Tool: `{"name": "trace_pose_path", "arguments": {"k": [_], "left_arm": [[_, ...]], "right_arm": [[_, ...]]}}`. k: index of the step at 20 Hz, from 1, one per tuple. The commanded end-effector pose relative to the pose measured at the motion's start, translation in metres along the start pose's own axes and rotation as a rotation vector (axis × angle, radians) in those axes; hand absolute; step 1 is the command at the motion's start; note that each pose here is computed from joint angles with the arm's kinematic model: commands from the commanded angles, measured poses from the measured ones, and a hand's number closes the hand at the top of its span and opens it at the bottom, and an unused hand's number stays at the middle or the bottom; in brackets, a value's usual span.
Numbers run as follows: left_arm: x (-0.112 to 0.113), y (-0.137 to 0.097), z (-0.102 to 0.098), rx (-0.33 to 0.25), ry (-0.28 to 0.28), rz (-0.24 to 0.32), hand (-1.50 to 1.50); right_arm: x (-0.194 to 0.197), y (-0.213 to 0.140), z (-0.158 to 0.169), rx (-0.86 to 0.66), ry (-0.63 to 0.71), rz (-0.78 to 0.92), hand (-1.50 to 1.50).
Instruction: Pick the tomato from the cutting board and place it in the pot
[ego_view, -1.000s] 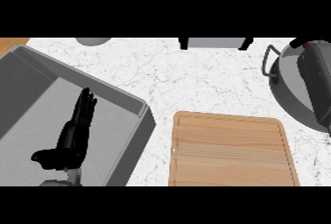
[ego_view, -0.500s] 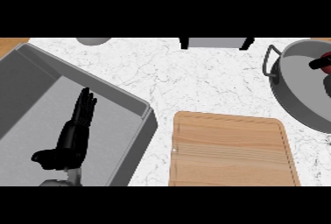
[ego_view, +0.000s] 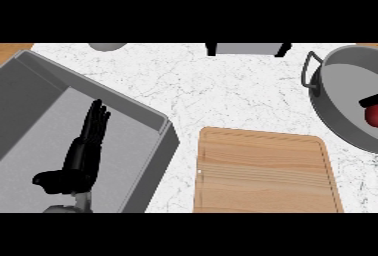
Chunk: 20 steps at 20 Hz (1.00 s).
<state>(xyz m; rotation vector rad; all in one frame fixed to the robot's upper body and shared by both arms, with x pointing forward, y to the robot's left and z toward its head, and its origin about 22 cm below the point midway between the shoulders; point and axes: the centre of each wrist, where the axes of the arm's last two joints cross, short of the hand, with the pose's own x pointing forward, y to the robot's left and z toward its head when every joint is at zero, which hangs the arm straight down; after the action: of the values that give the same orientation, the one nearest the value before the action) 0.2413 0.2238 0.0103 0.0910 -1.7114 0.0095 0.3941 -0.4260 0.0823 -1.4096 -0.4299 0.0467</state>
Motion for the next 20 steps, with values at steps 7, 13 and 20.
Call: {"name": "trace_pose_path", "arguments": {"k": [7, 13, 20], "left_arm": [[0.01, 0.003, -0.003, 0.031, 0.009, 0.002, 0.0], [0.004, -0.013, -0.007, 0.019, -0.001, 0.019, 0.0], [-0.012, 0.004, -0.006, 0.046, -0.002, -0.006, 0.0]], "right_arm": [[-0.008, -0.014, -0.008, -0.175, -0.151, -0.524, -1.5], [-0.02, -0.011, -0.009, -0.261, -0.116, -0.842, -1.5], [-0.082, -0.006, -0.033, -0.31, -0.11, -0.926, -1.5]]}}
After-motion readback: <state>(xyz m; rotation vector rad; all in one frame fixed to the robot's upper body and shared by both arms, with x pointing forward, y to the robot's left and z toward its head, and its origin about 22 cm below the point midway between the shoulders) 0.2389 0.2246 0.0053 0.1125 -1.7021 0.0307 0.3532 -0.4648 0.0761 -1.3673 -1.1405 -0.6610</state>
